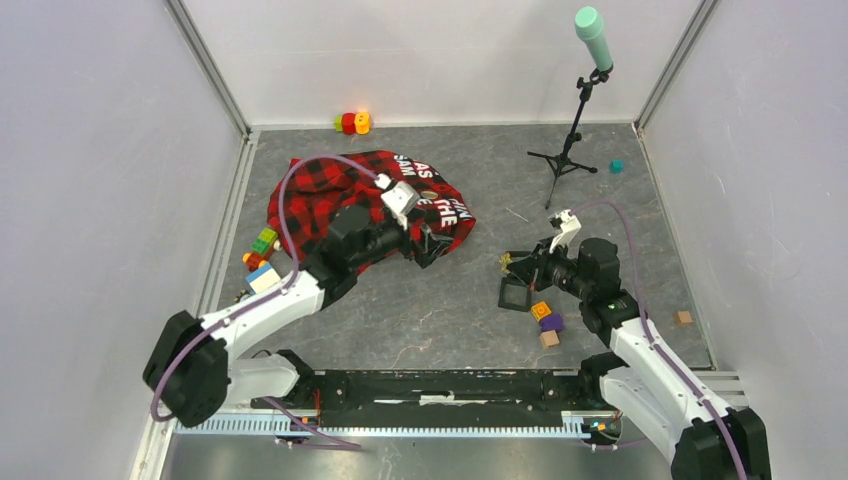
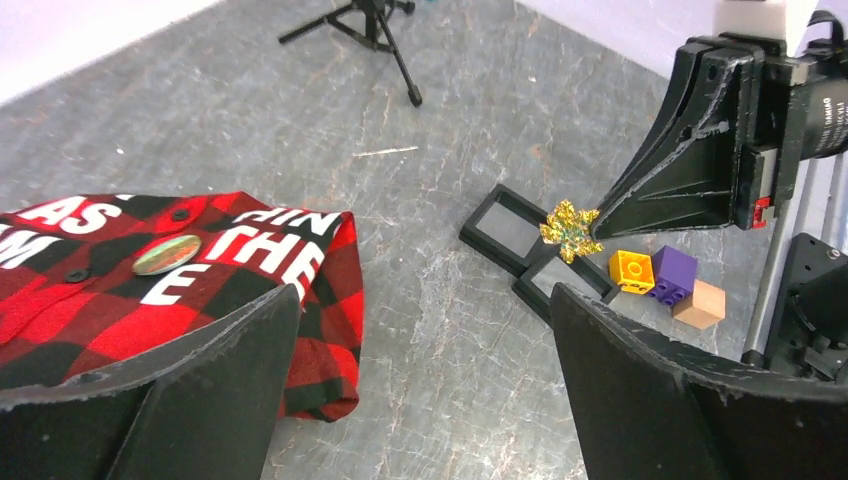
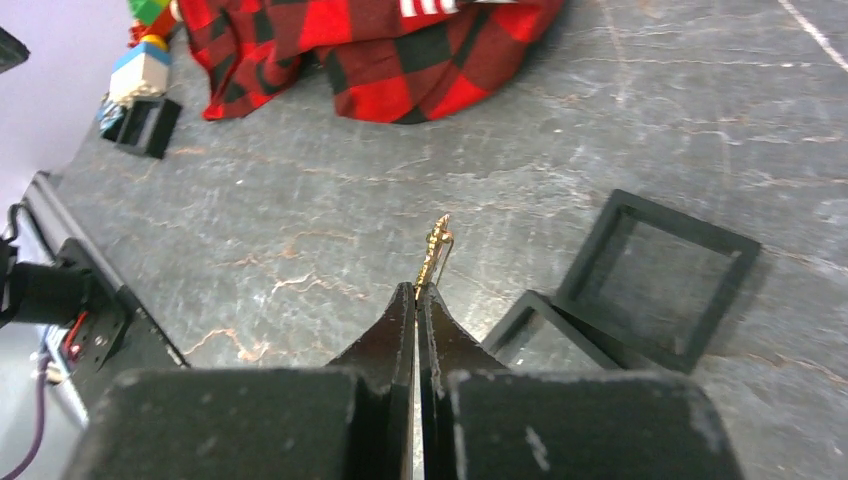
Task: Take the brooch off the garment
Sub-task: Place the clothes at the center of the board, then adjust the brooch, then open the brooch box at the center of the board.
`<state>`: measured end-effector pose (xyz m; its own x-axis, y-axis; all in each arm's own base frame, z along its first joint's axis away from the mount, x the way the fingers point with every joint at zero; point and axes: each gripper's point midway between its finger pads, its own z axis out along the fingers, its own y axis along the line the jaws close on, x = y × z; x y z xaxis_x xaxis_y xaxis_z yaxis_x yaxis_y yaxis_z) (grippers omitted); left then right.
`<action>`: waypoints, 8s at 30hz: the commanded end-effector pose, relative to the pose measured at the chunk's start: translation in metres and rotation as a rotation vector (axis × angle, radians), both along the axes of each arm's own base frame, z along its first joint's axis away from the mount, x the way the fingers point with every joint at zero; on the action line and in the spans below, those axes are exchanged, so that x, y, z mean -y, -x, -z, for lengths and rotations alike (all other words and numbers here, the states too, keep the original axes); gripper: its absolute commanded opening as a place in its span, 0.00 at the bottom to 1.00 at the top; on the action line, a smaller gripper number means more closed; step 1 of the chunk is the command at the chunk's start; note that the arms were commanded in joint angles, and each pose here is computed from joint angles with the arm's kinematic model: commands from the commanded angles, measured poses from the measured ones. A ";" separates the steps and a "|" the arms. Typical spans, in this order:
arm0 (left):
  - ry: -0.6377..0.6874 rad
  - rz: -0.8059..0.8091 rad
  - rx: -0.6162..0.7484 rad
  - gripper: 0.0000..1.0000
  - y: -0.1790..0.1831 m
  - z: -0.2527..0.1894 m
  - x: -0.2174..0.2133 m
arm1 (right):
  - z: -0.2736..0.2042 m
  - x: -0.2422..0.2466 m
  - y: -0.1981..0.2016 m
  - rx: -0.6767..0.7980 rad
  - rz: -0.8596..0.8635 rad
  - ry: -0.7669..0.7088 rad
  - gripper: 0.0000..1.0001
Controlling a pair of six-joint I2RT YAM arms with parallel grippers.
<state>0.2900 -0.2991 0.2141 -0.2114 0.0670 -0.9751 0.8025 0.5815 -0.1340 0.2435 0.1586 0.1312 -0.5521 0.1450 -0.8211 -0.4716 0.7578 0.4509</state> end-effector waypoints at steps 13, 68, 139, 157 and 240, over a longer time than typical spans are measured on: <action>0.335 0.126 0.171 1.00 0.052 -0.063 0.017 | -0.045 -0.015 0.007 0.023 -0.041 -0.147 0.00; 0.158 0.409 0.739 0.76 0.130 0.012 0.036 | -0.069 -0.107 0.084 -0.148 -0.427 -0.491 0.00; 0.007 0.205 0.609 0.41 0.090 0.018 0.021 | 0.076 0.012 0.004 -0.389 0.505 0.442 0.86; 0.001 0.205 0.609 0.40 0.089 0.019 0.021 | 0.094 0.019 0.011 -0.422 0.540 0.465 0.79; -0.204 0.357 0.489 0.32 0.081 0.107 0.052 | 0.042 -0.065 0.030 -0.262 -0.041 0.084 0.65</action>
